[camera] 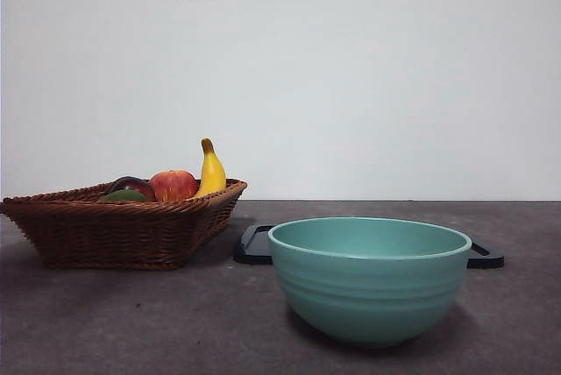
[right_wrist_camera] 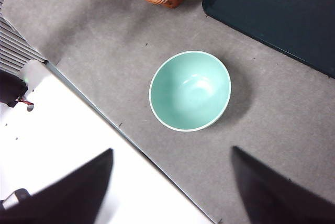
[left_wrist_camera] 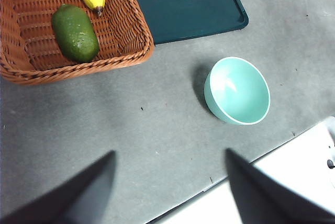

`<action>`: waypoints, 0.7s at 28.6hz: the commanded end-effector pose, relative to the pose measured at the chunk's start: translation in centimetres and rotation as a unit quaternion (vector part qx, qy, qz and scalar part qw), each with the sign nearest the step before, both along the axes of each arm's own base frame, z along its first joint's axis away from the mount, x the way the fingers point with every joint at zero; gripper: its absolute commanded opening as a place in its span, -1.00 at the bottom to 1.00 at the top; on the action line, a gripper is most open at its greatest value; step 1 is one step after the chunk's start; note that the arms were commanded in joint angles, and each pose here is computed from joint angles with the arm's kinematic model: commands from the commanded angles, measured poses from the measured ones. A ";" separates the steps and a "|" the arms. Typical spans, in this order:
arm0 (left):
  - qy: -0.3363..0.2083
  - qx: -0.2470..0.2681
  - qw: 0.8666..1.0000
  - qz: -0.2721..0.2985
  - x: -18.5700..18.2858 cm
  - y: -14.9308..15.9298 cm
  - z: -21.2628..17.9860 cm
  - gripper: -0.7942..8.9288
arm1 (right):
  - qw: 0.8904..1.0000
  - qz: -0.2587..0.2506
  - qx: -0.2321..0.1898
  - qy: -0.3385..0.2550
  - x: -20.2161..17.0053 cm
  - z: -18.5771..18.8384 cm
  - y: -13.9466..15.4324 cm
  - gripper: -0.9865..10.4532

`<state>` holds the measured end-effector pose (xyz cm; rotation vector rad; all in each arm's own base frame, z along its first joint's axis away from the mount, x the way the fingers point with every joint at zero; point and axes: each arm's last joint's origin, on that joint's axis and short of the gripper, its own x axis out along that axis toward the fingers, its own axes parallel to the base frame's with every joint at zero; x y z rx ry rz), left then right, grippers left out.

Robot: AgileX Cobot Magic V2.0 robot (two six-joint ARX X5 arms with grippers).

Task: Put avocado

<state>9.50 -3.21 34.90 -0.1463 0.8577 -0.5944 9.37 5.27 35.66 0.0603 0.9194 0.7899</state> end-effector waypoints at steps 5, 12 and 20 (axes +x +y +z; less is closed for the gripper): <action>-0.006 -0.004 1.000 -0.003 0.7 -0.2 0.5 -0.05 | 1.000 0.002 0.005 -0.009 0.1 0.5 0.1 -0.09; 0.007 0.000 1.000 0.005 3.6 -0.9 0.2 -0.06 | 1.000 0.002 0.005 -0.009 0.1 0.5 0.1 -0.09; 0.015 0.056 0.998 0.026 9.4 -2.9 0.4 -0.06 | 1.000 0.002 0.005 -0.010 0.1 0.5 0.1 -0.09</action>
